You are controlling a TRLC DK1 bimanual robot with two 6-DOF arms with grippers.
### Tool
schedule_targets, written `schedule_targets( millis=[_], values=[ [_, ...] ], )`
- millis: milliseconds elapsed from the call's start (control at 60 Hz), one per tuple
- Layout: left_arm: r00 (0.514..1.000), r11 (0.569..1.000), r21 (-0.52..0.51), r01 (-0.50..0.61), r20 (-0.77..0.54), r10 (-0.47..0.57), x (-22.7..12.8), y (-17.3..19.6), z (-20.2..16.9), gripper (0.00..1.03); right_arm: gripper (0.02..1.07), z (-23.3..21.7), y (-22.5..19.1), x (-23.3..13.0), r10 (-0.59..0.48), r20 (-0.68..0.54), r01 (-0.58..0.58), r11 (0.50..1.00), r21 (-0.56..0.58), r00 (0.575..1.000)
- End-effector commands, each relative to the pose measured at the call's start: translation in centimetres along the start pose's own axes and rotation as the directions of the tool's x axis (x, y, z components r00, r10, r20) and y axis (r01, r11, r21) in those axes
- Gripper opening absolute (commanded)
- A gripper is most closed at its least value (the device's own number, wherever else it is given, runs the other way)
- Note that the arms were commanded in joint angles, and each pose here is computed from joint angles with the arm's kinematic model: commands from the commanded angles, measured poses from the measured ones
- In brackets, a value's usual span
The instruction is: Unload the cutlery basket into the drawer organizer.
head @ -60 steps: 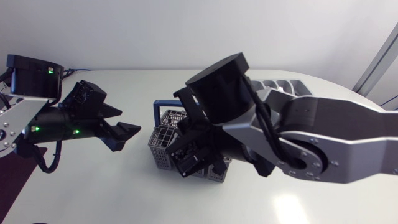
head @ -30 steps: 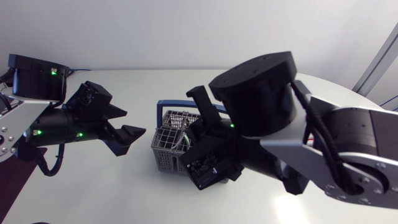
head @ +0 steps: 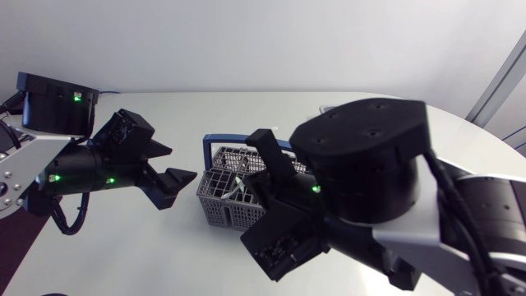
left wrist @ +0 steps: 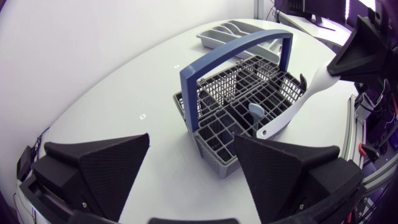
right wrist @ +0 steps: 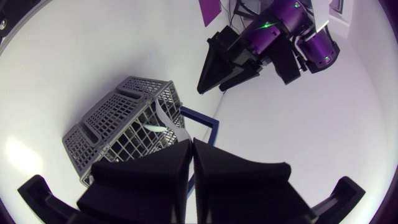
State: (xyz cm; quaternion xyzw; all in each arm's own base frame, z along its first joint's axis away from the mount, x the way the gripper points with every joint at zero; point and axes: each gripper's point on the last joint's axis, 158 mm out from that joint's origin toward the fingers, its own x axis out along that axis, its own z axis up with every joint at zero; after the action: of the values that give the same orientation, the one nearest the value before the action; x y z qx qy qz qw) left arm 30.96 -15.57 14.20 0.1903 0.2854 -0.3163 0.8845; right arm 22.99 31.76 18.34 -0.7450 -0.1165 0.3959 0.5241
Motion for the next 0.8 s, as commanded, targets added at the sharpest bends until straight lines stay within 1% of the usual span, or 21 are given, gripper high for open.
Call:
schedule_targets(
  millis=[0,117,333,483,600,667,717,783],
  values=[
    [1.0,1.0,-0.017,0.002,0.0,-0.002,-0.2,-0.2,-0.2,0.99,0.08,-0.1,0.1,-1.0,-0.007,-0.006,0.007,0.999,-0.038,1.0],
    [1.0,1.0,-0.015,0.001,-0.001,-0.001,-0.2,-0.2,-0.2,0.99,0.08,-1.0,-0.8,-2.6,-0.031,-0.02,0.03,0.998,-0.049,0.999],
    [1.0,1.0,-0.014,-0.01,0.008,0.01,-0.5,0.0,0.1,0.99,0.08,-3.4,-0.4,-6.3,-0.001,-0.053,-0.001,0.999,-0.048,0.999],
    [1.0,1.0,-0.013,-0.012,0.012,0.013,-0.9,0.1,0.4,0.99,0.08,-5.3,0.7,-9.1,0.055,-0.081,-0.06,0.996,-0.061,0.995],
    [1.0,1.0,-0.012,-0.015,0.015,0.016,-1.2,0.1,0.6,0.99,0.08,-7.1,1.9,-10.8,0.123,-0.121,-0.13,0.99,-0.055,0.985],
    [1.0,1.0,-0.011,-0.014,0.011,0.014,-1.3,0.1,0.6,0.99,0.08,-8.6,3.3,-11.4,0.181,-0.159,-0.193,0.979,-0.066,0.971],
    [1.0,1.0,-0.009,-0.014,0.013,0.014,-1.4,0.1,0.7,0.99,0.08,-9.5,3.7,-11.5,0.192,-0.183,-0.209,0.975,-0.078,0.964],
    [1.0,1.0,-0.008,-0.016,0.017,0.016,-1.5,0.1,0.8,0.99,0.08,-10.5,5.0,-11.7,0.243,-0.21,-0.265,0.961,-0.082,0.947]
  ],
)
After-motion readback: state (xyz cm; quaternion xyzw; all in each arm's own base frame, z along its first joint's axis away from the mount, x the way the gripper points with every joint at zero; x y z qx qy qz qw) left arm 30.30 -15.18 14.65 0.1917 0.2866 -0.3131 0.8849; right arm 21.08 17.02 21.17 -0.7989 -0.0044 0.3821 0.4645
